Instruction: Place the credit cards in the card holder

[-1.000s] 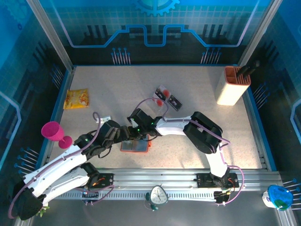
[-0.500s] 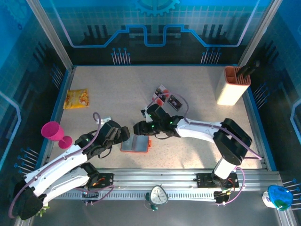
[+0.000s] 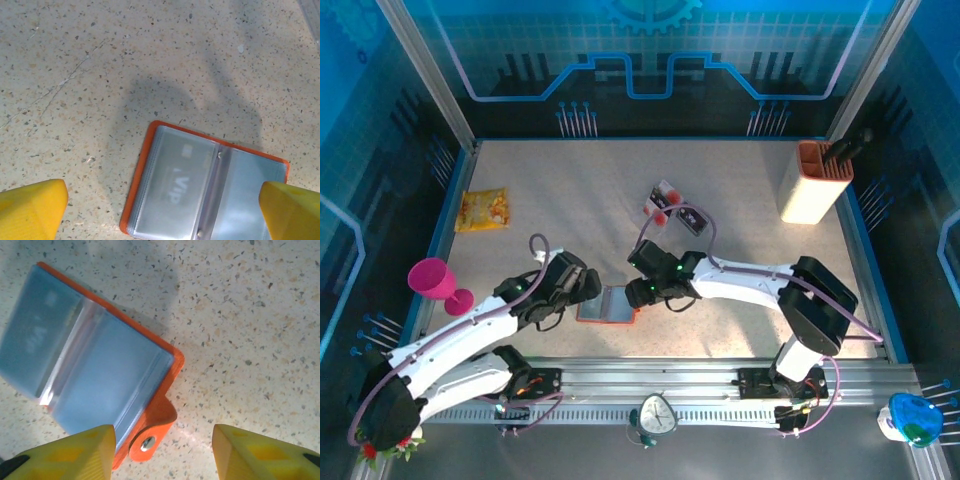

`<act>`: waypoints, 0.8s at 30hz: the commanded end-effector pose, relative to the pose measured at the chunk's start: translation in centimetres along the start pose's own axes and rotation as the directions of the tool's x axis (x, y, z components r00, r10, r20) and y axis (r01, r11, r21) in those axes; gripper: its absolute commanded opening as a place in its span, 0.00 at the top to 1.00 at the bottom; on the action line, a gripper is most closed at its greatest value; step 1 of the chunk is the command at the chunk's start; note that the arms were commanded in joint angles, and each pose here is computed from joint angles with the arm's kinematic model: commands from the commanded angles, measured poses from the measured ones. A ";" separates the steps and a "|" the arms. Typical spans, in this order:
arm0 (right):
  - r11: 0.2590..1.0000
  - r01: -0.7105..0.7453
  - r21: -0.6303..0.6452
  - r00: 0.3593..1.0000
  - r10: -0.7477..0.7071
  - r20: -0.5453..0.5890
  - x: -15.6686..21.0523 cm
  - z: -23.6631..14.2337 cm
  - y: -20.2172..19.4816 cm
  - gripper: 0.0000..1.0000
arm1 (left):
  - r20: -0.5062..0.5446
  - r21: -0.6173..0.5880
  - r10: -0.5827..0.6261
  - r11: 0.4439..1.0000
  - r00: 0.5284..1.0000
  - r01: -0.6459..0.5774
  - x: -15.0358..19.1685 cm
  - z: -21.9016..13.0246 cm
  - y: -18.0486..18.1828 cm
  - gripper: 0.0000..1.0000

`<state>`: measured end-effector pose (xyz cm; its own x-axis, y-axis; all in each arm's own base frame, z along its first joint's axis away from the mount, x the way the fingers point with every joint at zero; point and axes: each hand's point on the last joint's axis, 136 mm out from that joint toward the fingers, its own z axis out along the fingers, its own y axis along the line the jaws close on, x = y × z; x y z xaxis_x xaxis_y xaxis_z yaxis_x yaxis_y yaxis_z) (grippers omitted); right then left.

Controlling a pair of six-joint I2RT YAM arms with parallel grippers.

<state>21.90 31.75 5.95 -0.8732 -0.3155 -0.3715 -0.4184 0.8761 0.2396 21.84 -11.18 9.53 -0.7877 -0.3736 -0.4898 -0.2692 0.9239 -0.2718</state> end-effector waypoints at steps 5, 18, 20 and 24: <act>0.999 0.032 0.037 0.999 -0.031 -0.014 -0.3 1.5 -0.5 0.53 | -0.027 0.025 0.012 1.000 1.000 -0.011 -0.3 0.2 -1.4 0.01; 0.999 -0.014 0.031 1.000 0.014 -0.009 0.4 1.0 -2.7 1.00 | -0.065 0.038 0.027 0.999 0.998 -0.024 0.0 1.1 -2.6 0.01; 0.999 -0.022 0.030 1.000 0.022 -0.005 0.5 0.6 -3.0 1.00 | -0.072 0.043 0.029 0.999 0.997 -0.026 0.1 1.3 -2.9 0.01; 0.999 -0.039 0.012 0.999 0.039 0.024 0.2 -0.8 -2.8 0.88 | -0.076 0.054 0.031 0.998 0.997 -0.027 -0.1 1.5 -3.4 0.01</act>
<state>22.72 29.21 4.22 -0.8833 -0.3031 -0.3577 -0.3937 0.8938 0.2148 22.80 -13.49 8.21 -0.8352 -0.3493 -0.4248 -0.2497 0.9290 -0.2732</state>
